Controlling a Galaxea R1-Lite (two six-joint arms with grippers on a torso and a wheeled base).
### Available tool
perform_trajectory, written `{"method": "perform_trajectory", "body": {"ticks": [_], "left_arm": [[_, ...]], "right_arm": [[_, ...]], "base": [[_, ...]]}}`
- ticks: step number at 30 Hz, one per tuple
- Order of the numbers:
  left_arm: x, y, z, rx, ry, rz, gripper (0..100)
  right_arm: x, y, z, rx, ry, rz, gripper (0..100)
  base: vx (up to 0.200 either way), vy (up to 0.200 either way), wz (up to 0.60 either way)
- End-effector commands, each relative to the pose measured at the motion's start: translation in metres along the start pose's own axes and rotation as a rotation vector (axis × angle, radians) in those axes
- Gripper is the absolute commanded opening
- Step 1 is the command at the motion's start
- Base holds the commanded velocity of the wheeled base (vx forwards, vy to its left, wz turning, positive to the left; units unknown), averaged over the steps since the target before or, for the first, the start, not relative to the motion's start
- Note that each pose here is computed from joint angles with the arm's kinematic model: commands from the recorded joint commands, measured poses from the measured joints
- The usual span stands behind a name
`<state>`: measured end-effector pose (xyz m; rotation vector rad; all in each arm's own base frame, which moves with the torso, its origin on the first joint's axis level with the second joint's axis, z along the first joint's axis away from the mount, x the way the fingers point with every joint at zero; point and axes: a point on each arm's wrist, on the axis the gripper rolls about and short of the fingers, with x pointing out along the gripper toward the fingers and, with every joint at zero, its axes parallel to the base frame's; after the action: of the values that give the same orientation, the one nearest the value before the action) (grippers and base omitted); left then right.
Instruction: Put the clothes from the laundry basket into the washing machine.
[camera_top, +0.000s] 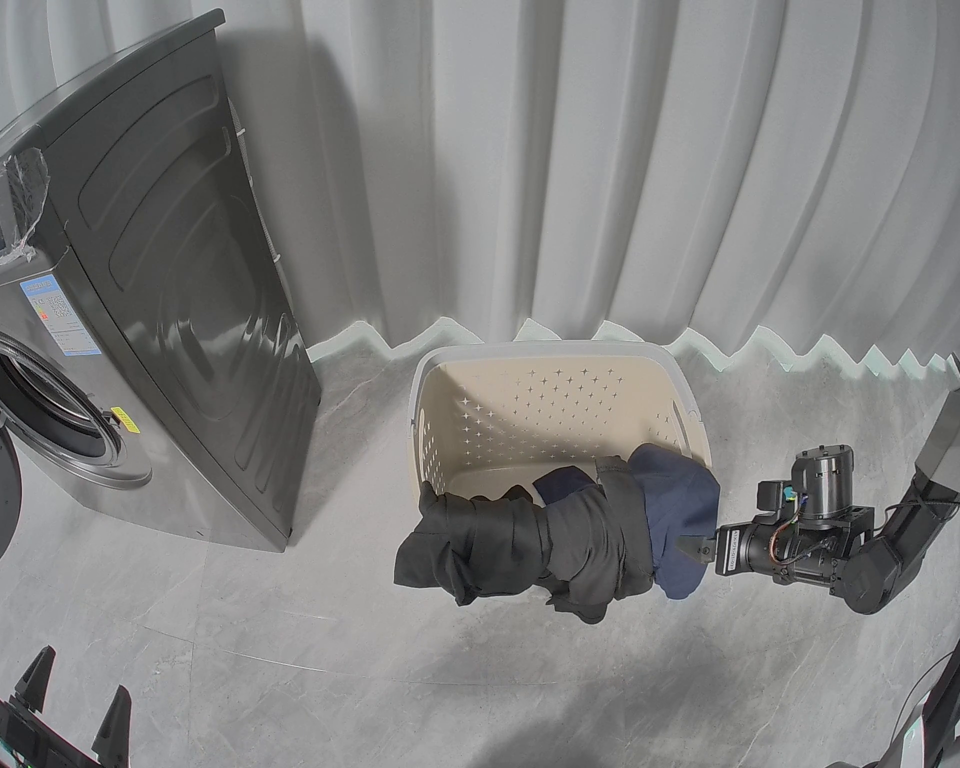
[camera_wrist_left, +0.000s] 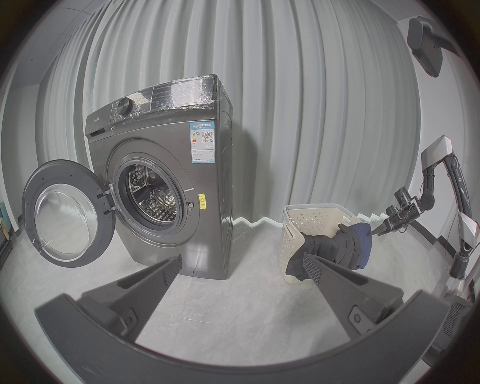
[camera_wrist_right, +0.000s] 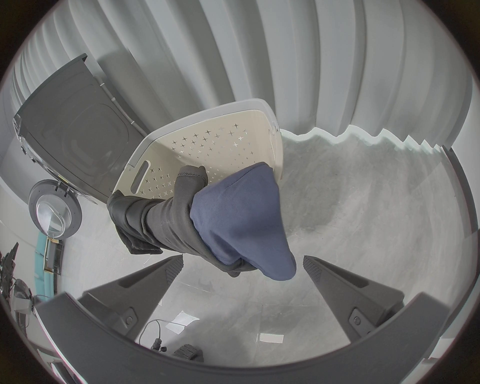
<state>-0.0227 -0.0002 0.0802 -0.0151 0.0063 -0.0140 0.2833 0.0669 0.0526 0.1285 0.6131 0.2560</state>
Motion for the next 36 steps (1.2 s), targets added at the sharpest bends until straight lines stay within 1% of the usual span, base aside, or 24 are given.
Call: {"method": "perform_trajectory", "body": {"ticks": [1, 5, 7, 14, 18, 24, 27, 33, 34, 36], "left_arm": [[0.0, 0.0, -0.004, -0.002, -0.002, 0.0, 100], [0.0, 0.0, -0.004, -0.002, -0.002, 0.0, 100], [0.0, 0.0, -0.004, -0.002, -0.002, 0.0, 100], [0.0, 0.0, -0.004, -0.002, -0.002, 0.002, 100], [0.0, 0.0, -0.004, -0.002, -0.002, 0.002, 100], [0.0, 0.0, -0.004, -0.002, -0.003, 0.002, 100], [0.0, 0.0, -0.004, -0.002, -0.002, 0.002, 100], [0.0, 0.0, -0.004, -0.002, -0.002, 0.0, 100], [0.0, 0.0, -0.004, -0.002, -0.002, 0.0, 100], [0.0, 0.0, -0.004, -0.002, -0.002, 0.0, 100]], "right_arm": [[0.006, 0.005, -0.001, 0.007, 0.009, 0.012, 100], [0.007, 0.009, -0.002, 0.011, 0.009, 0.011, 100], [0.012, 0.009, -0.002, 0.012, 0.008, -0.008, 100], [0.019, 0.008, 0.005, 0.02, -0.014, -0.016, 100], [0.029, 0.007, 0.002, 0.038, 0.001, -0.021, 100], [0.04, 0.003, -0.004, 0.045, 0.024, -0.036, 100], [0.042, 0.003, 0.0, 0.048, 0.003, -0.054, 100], [0.047, 0.004, 0.008, 0.059, -0.037, -0.049, 100], [0.047, 0.004, 0.008, 0.059, -0.037, -0.049, 0], [0.048, 0.004, 0.008, 0.059, -0.033, -0.049, 0]], "base": [[0.0, 0.0, 0.0], [0.0, 0.0, 0.0], [0.0, 0.0, 0.0], [0.0, 0.0, 0.0], [0.0, 0.0, 0.0], [0.0, 0.0, 0.0], [0.0, 0.0, 0.0], [0.0, 0.0, 0.0], [0.0, 0.0, 0.0], [0.0, 0.0, 0.0]]}}
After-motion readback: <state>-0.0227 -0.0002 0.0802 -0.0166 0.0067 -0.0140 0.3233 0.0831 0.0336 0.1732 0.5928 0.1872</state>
